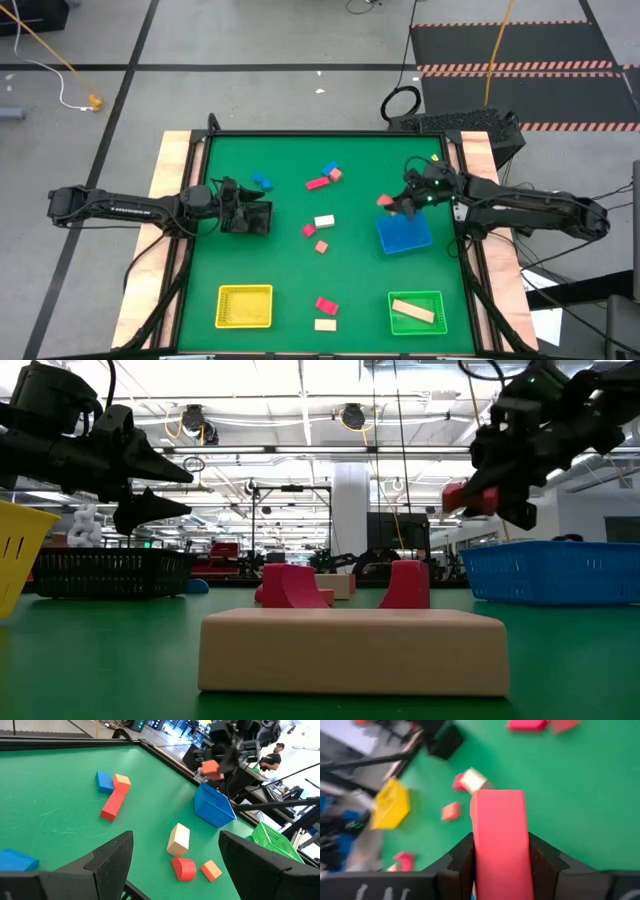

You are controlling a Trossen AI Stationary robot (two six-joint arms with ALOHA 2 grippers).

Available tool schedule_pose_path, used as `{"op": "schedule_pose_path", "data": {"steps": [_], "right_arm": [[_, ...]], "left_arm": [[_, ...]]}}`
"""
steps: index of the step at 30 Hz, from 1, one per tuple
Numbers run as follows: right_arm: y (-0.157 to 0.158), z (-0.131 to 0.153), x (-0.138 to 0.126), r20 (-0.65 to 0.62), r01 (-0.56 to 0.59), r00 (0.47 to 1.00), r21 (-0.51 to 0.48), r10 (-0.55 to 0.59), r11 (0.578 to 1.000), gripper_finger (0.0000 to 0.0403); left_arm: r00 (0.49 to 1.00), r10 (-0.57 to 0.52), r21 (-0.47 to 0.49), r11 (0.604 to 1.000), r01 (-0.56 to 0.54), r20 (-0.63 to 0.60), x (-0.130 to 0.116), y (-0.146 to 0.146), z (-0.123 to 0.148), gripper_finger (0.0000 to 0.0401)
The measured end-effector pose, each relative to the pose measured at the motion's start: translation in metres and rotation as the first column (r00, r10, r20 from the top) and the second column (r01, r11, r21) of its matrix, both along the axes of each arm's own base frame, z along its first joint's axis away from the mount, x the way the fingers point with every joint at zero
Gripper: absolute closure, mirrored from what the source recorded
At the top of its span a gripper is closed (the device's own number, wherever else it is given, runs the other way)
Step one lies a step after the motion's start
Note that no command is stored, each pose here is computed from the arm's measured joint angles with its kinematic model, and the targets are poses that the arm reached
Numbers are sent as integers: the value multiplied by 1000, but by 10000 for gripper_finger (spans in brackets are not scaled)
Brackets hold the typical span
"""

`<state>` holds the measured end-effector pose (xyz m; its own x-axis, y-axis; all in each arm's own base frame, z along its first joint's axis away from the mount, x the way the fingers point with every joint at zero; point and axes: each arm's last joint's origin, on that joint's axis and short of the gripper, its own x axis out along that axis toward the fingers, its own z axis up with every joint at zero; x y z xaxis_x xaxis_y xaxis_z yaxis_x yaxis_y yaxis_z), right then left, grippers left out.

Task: Sort & place blocks by color
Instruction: Put the top left orange block into the blue bin

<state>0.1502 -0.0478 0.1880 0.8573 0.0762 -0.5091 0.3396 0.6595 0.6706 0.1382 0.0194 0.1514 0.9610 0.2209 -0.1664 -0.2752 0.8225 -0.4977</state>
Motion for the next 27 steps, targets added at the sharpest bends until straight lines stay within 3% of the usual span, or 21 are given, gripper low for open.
{"op": "schedule_pose_path", "data": {"steps": [7,13,20,27], "right_arm": [[25,-6,-1,-92,-89,990,155,104,984,280],[41,-12,-5,-198,-100,968,254,153,962,281],[46,-16,-7,-257,-69,957,240,132,968,278],[45,-17,-8,-280,-32,954,247,103,968,248]], "left_arm": [[1000,0,0,1000,0,0,0,0,0,107],[1000,0,0,1000,0,0,0,0,0,107],[1000,0,0,1000,0,0,0,0,0,107],[1000,0,0,1000,0,0,0,0,0,107]]}}
